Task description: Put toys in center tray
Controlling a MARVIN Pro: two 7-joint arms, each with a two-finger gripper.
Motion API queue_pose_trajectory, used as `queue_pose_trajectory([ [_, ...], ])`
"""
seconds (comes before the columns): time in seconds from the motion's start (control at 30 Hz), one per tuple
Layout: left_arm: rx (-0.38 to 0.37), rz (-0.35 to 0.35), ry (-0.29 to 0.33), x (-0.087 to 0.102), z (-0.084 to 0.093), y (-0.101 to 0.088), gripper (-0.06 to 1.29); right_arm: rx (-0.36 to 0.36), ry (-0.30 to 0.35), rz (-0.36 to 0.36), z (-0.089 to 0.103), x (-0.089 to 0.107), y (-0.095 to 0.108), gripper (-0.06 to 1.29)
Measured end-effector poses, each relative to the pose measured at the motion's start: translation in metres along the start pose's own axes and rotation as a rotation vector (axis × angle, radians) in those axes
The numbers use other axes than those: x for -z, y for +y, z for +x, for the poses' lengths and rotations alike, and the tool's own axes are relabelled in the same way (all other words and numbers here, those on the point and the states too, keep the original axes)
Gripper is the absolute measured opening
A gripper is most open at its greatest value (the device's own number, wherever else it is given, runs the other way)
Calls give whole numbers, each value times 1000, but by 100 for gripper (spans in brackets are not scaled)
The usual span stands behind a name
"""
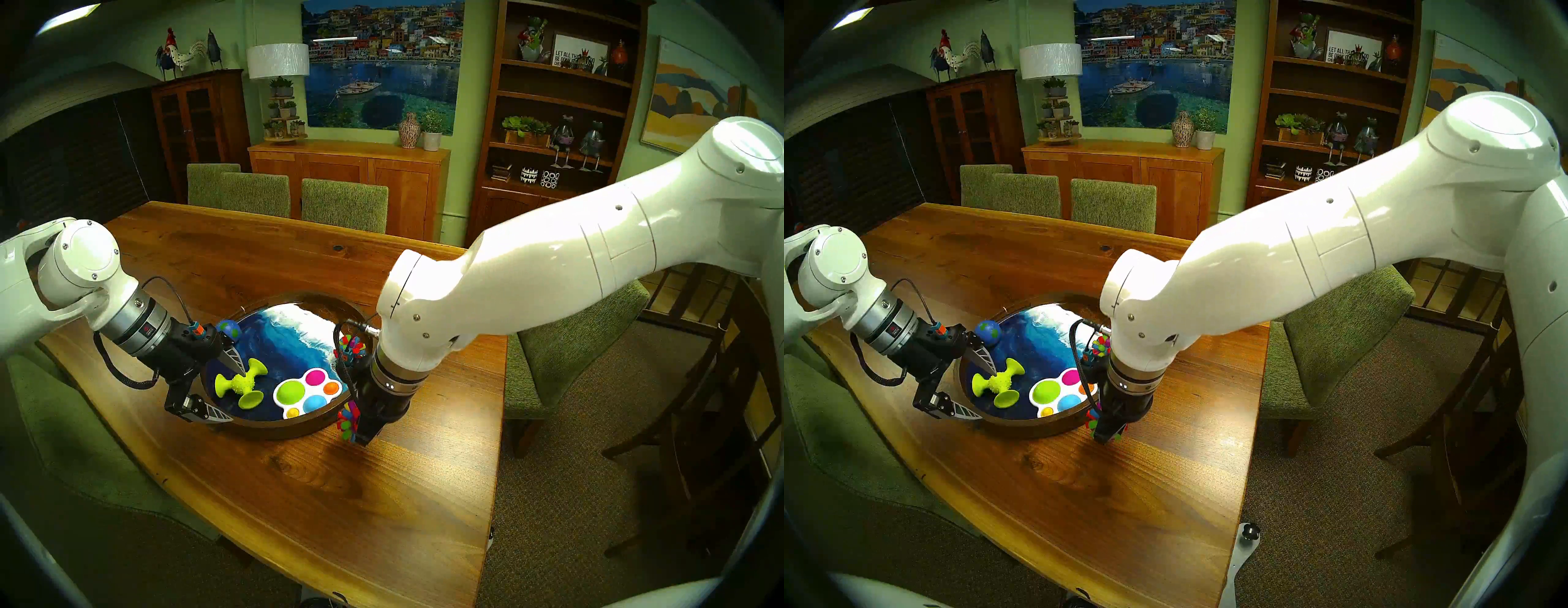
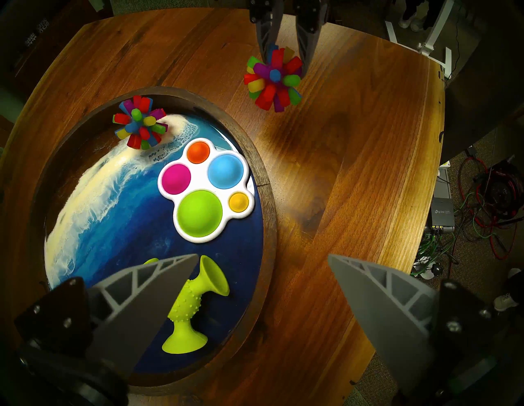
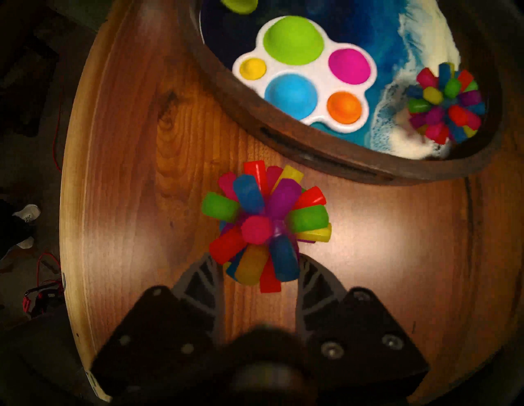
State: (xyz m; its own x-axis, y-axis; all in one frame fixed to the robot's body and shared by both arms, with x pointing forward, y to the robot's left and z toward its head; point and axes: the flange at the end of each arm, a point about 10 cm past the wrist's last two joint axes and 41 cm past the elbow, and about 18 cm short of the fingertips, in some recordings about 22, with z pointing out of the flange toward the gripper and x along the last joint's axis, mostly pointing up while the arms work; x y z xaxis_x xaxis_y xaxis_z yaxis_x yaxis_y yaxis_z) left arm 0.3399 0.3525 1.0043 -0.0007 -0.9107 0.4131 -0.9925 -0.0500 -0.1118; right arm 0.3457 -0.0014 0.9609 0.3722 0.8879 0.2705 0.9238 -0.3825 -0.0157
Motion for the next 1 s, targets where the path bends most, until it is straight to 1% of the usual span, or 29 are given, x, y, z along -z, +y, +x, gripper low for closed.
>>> queue_pose_trajectory([
  [0.1,0,0,0,0,0,0,123,-6,13,-18,6,9,7,29],
  [0.17,0,0,0,0,0,0,123,-13,21,-26,12,14,13,29],
  [0.3,0,0,0,0,0,0,123,-22,31,-39,23,18,23,29],
  [0.43,0,0,1,0,0,0,123,-24,44,-52,37,18,32,29],
  [0.53,-1,0,1,0,0,0,123,-26,53,-57,46,14,36,29],
  [0.73,-1,0,1,0,0,0,123,-25,74,-51,67,1,40,29],
  [1.0,-1,0,1,0,0,0,123,-19,77,-16,88,-22,40,29],
])
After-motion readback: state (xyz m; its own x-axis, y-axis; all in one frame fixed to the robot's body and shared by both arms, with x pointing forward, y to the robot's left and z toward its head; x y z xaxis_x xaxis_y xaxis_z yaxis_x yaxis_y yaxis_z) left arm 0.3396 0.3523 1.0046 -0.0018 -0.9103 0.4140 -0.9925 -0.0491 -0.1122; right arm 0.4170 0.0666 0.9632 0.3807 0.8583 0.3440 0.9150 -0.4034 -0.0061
